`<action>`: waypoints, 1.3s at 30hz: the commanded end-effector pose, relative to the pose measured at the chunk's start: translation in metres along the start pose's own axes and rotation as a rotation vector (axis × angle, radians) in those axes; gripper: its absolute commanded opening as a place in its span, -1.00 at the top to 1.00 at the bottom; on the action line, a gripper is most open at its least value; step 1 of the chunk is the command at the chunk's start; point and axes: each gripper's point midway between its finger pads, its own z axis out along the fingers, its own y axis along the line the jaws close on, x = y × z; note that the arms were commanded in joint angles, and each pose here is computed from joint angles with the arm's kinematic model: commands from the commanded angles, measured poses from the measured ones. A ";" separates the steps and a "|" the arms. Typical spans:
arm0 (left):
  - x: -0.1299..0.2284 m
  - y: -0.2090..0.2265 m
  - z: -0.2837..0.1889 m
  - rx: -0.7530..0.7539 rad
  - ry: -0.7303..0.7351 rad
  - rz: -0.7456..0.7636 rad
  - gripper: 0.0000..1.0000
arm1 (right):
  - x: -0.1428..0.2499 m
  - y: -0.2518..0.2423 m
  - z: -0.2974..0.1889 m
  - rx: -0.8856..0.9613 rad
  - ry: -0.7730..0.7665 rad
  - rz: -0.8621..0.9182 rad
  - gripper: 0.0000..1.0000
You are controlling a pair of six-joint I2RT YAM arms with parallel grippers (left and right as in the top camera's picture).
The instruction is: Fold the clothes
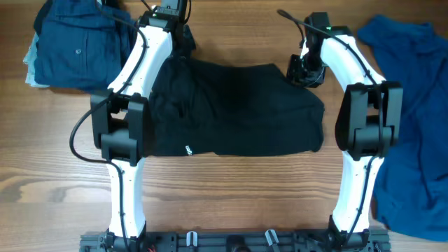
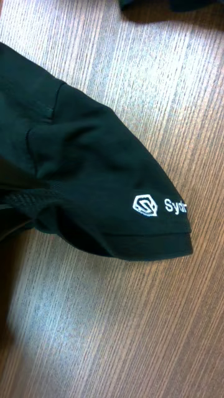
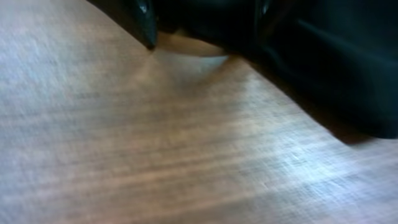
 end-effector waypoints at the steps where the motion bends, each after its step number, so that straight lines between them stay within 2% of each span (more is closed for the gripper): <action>1: -0.014 0.000 -0.019 0.007 -0.047 -0.019 0.92 | 0.007 -0.026 0.004 0.170 0.027 0.052 -0.04; 4: -0.014 0.000 -0.019 0.007 -0.047 -0.019 0.92 | 0.012 -0.031 -0.020 0.203 0.027 0.052 -0.11; 8: -0.014 0.000 -0.019 0.007 -0.047 -0.019 0.92 | 0.021 -0.034 -0.028 0.218 0.059 0.035 -0.20; 13: -0.014 0.000 -0.019 0.007 -0.047 -0.018 0.92 | 0.024 -0.030 -0.030 0.195 0.070 0.016 -0.14; 18: -0.013 0.000 -0.019 0.004 -0.043 -0.018 0.92 | 0.020 -0.024 -0.053 0.174 0.018 0.025 -0.13; 23: -0.013 0.000 -0.019 0.005 -0.044 -0.018 0.92 | 0.031 0.017 -0.050 0.030 0.047 -0.069 -0.29; 27: -0.011 0.002 -0.019 -0.001 -0.033 -0.016 0.92 | 0.039 0.033 -0.024 0.023 0.037 -0.114 -0.50; 36: -0.010 0.003 -0.019 -0.005 -0.028 -0.016 0.92 | 0.016 0.031 -0.025 0.018 -0.055 -0.104 -0.42; 39: -0.010 0.002 -0.019 -0.003 -0.031 -0.016 0.92 | 0.019 0.042 -0.029 -0.046 -0.033 -0.106 -0.42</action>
